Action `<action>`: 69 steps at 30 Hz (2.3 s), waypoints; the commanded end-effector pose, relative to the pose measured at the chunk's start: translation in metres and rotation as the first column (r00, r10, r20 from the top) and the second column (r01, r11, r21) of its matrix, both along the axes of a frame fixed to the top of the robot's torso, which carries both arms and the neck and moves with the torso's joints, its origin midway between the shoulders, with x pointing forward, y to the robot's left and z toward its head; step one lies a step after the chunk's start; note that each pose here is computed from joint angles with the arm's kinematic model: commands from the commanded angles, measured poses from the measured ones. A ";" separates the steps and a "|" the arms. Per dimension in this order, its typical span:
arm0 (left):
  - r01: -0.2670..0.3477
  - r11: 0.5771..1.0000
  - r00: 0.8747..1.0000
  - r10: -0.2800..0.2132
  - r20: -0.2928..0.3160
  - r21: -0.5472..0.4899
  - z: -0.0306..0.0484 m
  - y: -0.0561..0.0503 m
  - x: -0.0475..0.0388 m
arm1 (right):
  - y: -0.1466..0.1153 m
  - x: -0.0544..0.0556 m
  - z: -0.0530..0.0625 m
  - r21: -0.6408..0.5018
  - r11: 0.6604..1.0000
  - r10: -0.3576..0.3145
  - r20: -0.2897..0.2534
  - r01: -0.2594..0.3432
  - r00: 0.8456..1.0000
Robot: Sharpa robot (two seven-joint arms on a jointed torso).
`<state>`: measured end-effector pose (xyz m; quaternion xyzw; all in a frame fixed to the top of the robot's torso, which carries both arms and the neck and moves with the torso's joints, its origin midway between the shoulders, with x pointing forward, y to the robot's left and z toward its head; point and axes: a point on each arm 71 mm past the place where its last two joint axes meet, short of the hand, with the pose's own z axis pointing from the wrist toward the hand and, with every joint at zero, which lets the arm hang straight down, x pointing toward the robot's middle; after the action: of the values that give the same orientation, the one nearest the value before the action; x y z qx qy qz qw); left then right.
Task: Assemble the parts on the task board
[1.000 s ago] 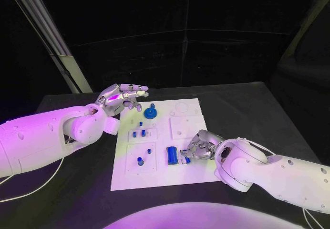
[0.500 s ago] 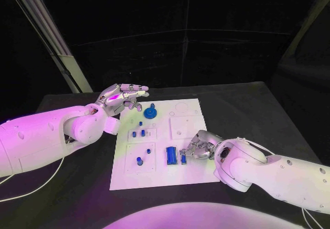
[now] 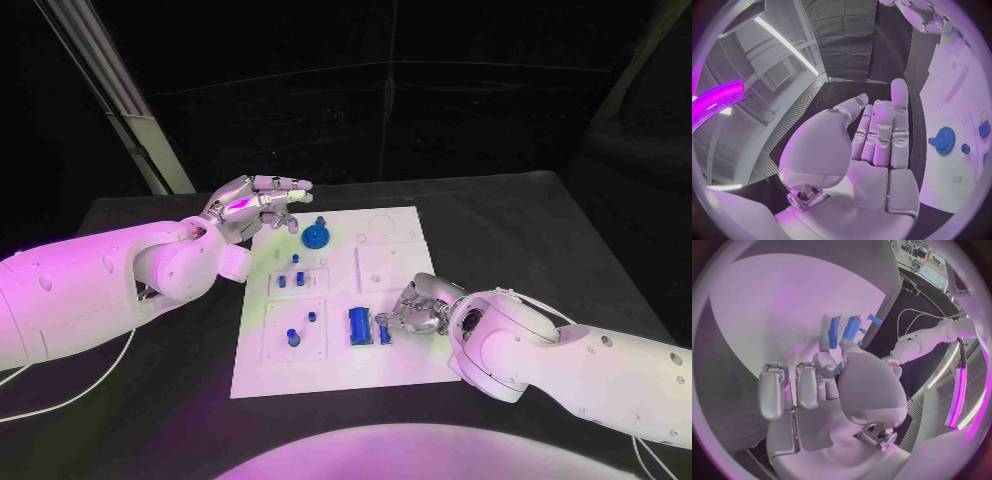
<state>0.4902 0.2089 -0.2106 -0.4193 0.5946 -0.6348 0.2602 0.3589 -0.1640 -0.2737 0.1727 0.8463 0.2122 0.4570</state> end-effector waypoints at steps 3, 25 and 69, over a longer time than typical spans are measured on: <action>0.014 1.000 1.000 -0.014 -0.003 -0.006 0.0009 -0.002 -0.0001 | 0.003 -0.001 0.002 0.000 1.000 0.027 0.004 -0.027 1.000; 0.019 1.000 1.000 -0.019 -0.005 -0.007 0.0005 -0.002 0.0000 | -0.010 0.004 0.003 0.003 1.000 -0.017 0.063 0.017 0.998; 0.023 1.000 1.000 -0.023 -0.009 -0.006 0.0002 -0.003 0.0001 | -0.006 0.008 -0.001 -0.014 1.000 0.000 0.068 0.001 0.998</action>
<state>0.4905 0.2079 -0.2112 -0.4183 0.5968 -0.6351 0.2559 0.3658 -0.1713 -0.2772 0.1604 0.8418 0.2024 0.4740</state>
